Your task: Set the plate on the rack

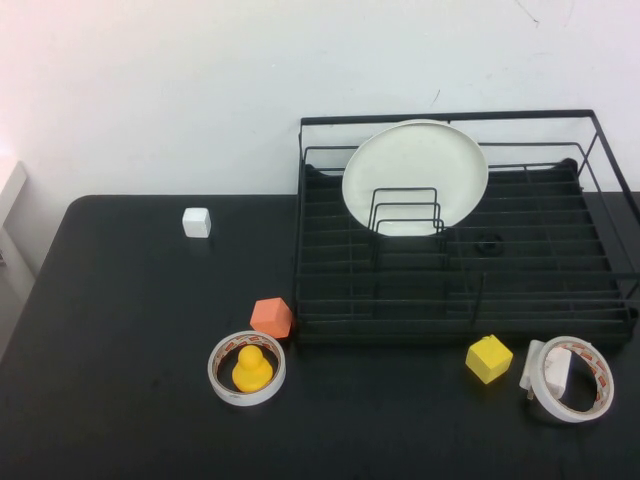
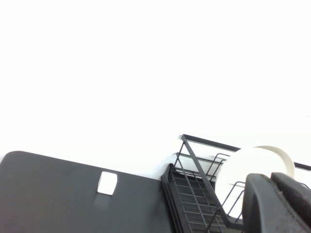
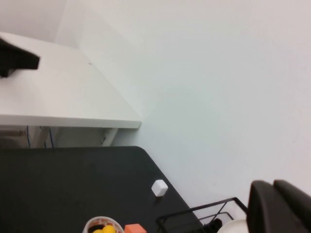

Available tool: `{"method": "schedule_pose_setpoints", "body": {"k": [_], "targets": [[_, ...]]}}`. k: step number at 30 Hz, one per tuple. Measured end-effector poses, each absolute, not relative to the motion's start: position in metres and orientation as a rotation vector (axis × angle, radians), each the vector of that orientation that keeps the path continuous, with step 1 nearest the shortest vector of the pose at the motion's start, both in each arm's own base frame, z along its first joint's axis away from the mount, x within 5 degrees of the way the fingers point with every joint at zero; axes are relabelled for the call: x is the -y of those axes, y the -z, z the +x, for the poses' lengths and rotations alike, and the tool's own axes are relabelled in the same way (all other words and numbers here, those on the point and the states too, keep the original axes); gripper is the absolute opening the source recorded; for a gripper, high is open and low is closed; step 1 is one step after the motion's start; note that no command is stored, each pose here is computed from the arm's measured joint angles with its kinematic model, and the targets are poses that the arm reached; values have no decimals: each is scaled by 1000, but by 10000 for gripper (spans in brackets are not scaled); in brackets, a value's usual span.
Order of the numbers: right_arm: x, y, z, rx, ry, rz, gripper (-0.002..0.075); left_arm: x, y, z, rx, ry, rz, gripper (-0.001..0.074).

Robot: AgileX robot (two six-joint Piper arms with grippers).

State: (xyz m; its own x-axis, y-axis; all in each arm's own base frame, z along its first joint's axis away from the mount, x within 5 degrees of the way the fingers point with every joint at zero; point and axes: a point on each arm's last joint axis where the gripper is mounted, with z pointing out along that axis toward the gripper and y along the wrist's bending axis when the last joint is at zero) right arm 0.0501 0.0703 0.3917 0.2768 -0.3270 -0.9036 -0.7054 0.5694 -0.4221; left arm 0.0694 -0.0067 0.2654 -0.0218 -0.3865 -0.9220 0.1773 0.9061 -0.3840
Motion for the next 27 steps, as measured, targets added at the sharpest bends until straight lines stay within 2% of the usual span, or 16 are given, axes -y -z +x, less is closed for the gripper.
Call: {"method": "schedule_pose_setpoints", "body": {"k": [8,11,19,27], "targets": [[-77,-375,25,-1296,-317,-1094,1,7,-265,69,-1530,452,-170,-1],[-73,-367,29,-1346,-255,-1112,0,7,-265,69,-1530,452,-170,-1],[-49,-359,57,-1406,0,-814,0,7,-265,69,-1530,452,-170,-1],[-34,-329,66,-1458,97,-625,-1,7,-265,69,-1530,456,-173,-1]]}}
